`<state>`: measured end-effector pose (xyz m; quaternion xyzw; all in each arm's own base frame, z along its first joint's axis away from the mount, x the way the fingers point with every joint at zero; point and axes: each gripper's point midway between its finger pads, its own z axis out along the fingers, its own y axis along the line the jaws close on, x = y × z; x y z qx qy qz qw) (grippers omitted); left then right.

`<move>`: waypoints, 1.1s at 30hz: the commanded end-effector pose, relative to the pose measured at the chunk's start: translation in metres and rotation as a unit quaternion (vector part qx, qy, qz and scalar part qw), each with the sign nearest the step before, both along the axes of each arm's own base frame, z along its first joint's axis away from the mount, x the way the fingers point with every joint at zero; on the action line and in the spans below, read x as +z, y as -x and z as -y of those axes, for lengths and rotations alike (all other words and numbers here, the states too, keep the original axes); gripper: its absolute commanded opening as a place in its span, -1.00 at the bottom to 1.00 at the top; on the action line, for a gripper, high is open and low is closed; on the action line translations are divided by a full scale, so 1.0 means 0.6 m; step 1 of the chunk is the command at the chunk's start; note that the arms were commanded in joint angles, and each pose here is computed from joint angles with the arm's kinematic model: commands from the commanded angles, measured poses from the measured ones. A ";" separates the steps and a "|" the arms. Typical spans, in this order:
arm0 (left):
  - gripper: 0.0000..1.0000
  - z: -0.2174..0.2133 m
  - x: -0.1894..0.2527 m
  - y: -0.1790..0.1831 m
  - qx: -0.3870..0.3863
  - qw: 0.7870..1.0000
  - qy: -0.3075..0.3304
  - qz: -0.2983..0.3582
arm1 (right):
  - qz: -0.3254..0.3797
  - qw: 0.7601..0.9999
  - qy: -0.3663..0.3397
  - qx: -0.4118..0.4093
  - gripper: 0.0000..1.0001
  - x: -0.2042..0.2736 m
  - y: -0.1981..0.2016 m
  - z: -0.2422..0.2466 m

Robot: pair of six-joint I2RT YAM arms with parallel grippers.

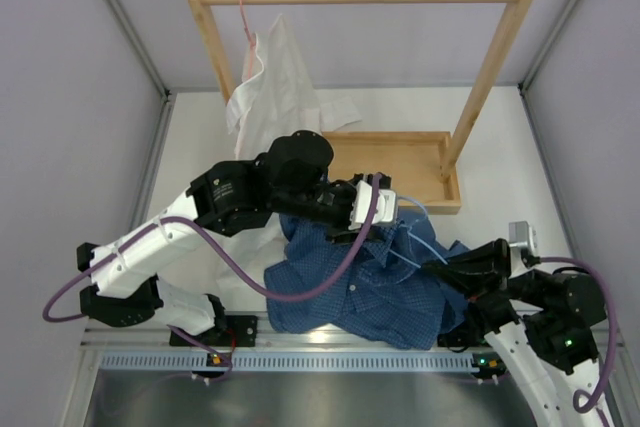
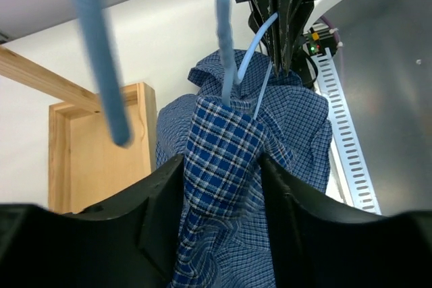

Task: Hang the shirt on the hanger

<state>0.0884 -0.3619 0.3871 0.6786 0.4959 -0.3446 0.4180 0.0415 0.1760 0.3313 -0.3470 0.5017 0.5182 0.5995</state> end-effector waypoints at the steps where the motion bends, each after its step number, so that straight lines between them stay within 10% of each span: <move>1: -0.06 -0.004 0.026 0.014 -0.019 1.000 0.020 0.001 | 0.056 0.998 -0.013 0.006 -1.00 0.039 0.023 0.007; 7: -0.78 0.007 0.019 0.028 -0.047 0.999 0.018 -0.012 | 0.059 0.998 -0.015 0.027 -1.00 0.041 0.031 0.003; 33: -0.59 0.046 0.070 0.060 -0.087 0.980 0.172 -0.048 | 0.061 0.996 -0.006 0.062 -1.00 0.035 0.037 -0.006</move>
